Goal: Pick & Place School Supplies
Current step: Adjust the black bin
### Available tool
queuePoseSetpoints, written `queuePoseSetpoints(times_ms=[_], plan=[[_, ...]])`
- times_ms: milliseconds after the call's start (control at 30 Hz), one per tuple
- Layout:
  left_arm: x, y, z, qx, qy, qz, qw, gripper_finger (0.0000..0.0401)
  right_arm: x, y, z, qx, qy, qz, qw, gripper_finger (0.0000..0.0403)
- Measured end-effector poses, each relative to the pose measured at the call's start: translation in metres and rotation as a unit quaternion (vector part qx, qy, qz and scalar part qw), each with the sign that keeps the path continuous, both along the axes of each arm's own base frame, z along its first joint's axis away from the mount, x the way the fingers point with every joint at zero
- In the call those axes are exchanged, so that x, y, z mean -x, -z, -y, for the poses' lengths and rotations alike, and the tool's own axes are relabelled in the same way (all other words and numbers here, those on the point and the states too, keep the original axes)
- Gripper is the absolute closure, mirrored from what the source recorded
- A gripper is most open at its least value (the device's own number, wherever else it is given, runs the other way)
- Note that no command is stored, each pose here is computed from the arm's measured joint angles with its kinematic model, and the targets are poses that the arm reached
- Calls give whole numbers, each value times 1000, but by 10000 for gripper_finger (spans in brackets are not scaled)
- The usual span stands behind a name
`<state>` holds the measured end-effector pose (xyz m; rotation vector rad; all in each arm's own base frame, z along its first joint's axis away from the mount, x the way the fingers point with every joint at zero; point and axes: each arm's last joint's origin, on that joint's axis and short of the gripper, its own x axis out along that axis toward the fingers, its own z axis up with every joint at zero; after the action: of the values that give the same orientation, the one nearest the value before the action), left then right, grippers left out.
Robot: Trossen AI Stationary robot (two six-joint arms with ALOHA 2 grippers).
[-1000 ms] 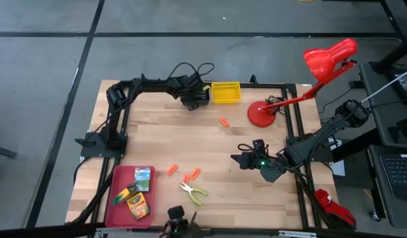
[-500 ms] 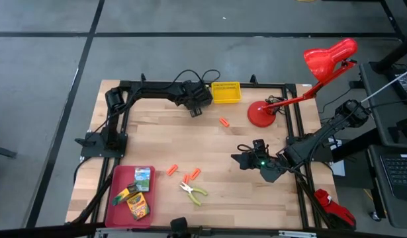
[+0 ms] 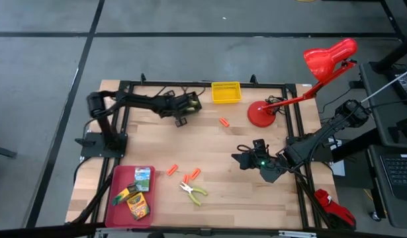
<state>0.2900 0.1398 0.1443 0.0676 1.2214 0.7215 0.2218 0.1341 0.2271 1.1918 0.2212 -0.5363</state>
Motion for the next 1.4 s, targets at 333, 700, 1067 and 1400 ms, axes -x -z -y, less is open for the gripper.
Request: queuePoseSetpoints(times_ms=[333, 700, 1067, 1400], plan=[[33, -44, 12, -62, -4, 88, 994, 399, 1, 2, 1, 7, 1, -9, 1000, 351], [28, -41, 29, 53, 7, 146, 988, 399, 1, 2, 1, 7, 6, -7, 1000, 351], [20, -13, 35, 76, -10, 101, 992, 399, 1, 2, 1, 2, 8, -6, 1000, 351], [21, -17, 17, 70, -25, 123, 990, 399, 1, 2, 1, -2, 4, -7, 1000, 350]])
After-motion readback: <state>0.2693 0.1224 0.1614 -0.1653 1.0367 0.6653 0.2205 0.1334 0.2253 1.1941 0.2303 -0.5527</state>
